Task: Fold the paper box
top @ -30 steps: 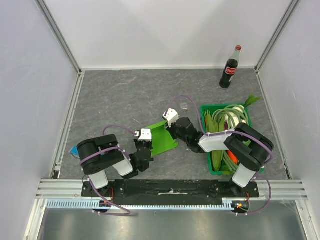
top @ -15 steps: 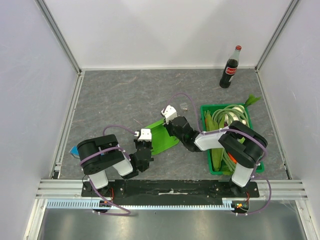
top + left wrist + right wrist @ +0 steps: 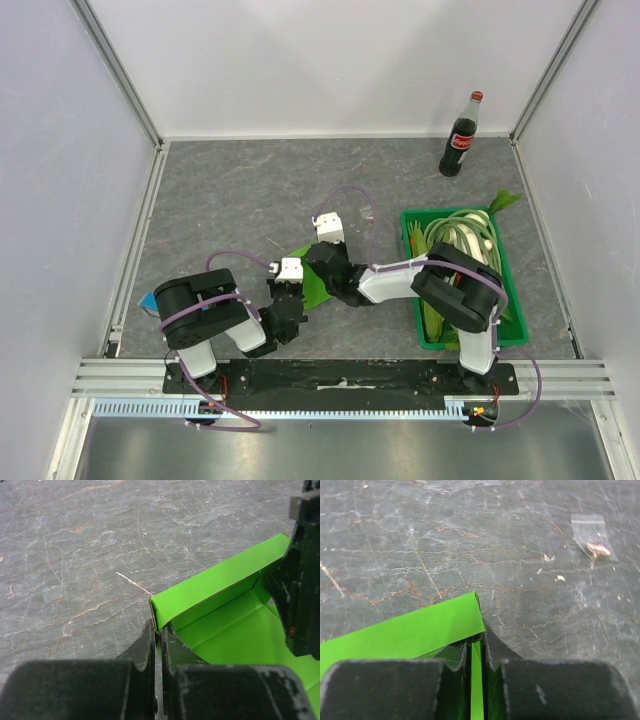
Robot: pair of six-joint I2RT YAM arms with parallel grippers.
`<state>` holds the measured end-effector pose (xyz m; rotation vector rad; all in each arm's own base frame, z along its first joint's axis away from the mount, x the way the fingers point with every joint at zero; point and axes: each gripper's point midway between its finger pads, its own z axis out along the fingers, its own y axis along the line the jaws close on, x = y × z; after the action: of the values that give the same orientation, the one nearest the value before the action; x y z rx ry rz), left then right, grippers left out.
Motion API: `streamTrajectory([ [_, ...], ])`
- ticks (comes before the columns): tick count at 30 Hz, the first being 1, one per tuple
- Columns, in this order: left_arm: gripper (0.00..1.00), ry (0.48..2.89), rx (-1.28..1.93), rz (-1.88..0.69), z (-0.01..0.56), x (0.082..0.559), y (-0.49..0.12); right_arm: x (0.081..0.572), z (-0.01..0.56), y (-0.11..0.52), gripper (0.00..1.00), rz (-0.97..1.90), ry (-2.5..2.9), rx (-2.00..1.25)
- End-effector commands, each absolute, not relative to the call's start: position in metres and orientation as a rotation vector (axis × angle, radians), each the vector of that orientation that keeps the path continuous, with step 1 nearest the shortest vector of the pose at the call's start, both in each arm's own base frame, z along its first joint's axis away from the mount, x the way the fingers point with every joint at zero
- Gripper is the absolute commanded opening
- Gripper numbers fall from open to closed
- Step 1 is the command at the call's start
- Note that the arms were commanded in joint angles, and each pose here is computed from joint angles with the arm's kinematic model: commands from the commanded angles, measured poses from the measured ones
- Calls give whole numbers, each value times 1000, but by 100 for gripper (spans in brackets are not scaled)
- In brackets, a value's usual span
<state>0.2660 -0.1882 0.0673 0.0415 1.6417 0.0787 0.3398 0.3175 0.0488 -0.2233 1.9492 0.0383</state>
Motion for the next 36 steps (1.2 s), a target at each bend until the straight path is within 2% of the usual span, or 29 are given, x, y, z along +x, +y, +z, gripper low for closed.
streamTrajectory([
  [1,2,1488,-164,-179,122,268,-208,339,40,298,0,-172,1953,-11],
  [9,2,1489,-174,-173,121,267,-203,339,42,314,0,-149,1943,-19],
  [11,2,1490,-180,-174,121,267,-202,331,41,308,0,-116,1963,-150],
  [14,2,1488,-187,-179,122,266,-202,334,50,307,17,-11,1932,-242],
  [16,2,1490,-185,-172,121,267,-202,335,51,299,20,13,1958,-262],
  [19,2,1489,-187,-170,121,267,-202,328,51,293,31,93,1959,-356],
  [20,2,1489,-186,-168,121,267,-202,323,47,289,39,104,1966,-381],
  [22,2,1490,-181,-162,120,268,-203,319,52,288,43,125,1967,-417],
  [23,2,1489,-183,-162,121,268,-203,315,47,283,50,117,1985,-435],
  [32,2,1487,-188,-150,122,271,-207,273,59,263,71,245,2005,-532],
  [36,2,1484,-201,-129,124,272,-205,254,70,268,74,357,2002,-624],
])
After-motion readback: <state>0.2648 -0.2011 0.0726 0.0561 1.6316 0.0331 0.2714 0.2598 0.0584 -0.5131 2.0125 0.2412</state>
